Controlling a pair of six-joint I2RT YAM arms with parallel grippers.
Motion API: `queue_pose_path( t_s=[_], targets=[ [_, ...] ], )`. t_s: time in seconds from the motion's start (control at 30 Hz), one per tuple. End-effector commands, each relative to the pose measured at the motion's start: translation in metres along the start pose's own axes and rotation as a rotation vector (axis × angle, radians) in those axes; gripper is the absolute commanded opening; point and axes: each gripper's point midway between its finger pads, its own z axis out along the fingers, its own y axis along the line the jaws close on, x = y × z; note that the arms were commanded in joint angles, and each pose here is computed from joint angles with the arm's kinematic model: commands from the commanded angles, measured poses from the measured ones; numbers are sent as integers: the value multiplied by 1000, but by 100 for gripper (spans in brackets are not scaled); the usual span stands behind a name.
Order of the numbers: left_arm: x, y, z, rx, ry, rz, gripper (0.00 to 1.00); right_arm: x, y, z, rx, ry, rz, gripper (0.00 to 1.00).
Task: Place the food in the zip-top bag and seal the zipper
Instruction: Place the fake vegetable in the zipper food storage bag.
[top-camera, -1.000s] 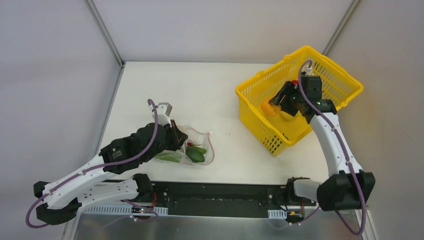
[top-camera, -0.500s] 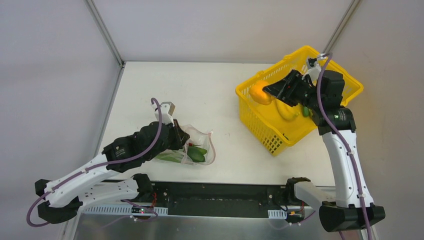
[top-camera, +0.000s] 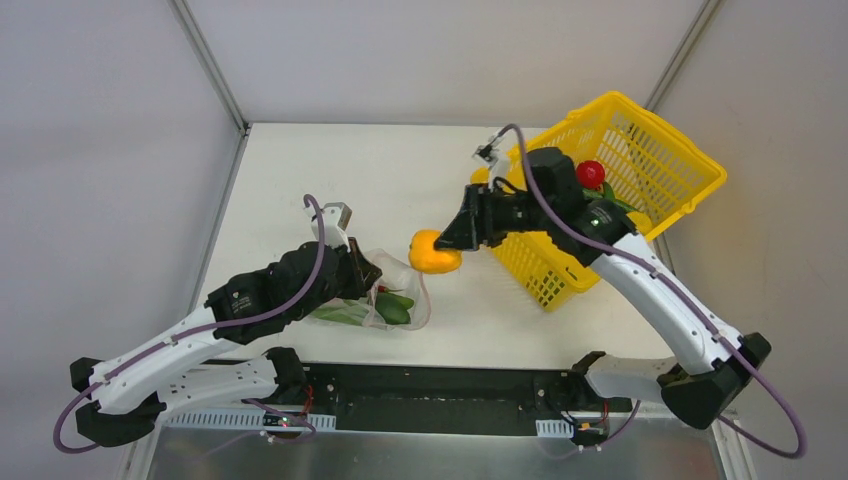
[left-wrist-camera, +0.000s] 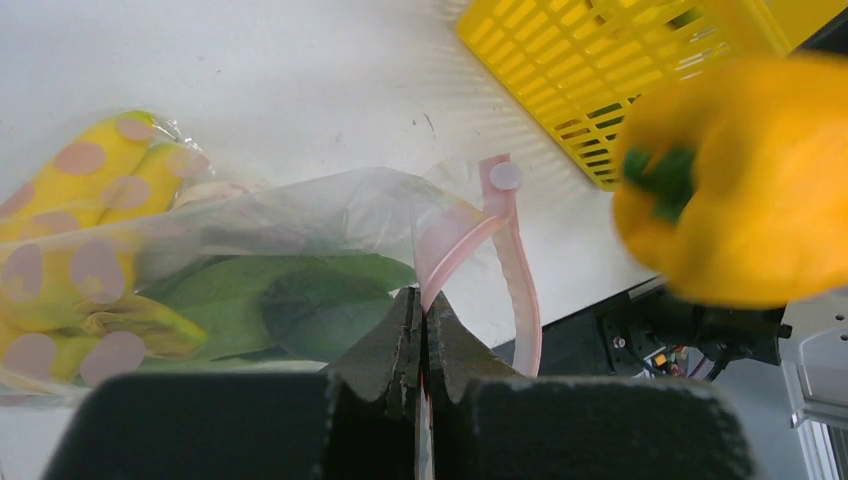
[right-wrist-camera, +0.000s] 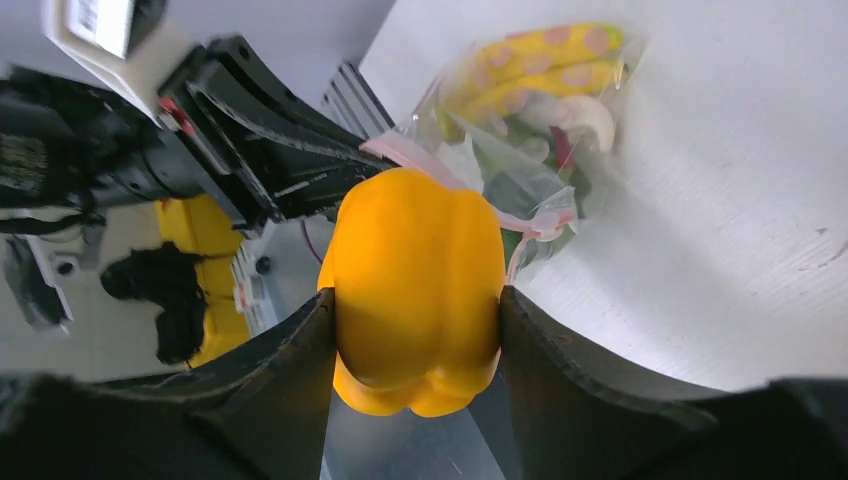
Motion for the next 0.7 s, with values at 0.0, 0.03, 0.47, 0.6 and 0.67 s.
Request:
queue_pose_path(
  t_s=[0.0, 0.03, 0.47, 0.6, 0.67],
  targets=[
    [-21, -9, -7, 30, -57, -38, 2, 22, 17, 23, 2, 87, -155, 52],
    [-21, -10, -7, 31, -57, -38, 2, 28, 16, 30, 17, 105, -169, 52],
    [-26, -12, -15, 64, -79, -72, 2, 50, 1, 92, 177, 107, -283, 54],
    [-36, -18, -22, 100, -112, -98, 2, 42, 20, 104, 129, -21, -370, 57],
    [-41, -18, -27, 111, -133, -108, 2, 39, 34, 106, 59, -89, -392, 59]
  ],
)
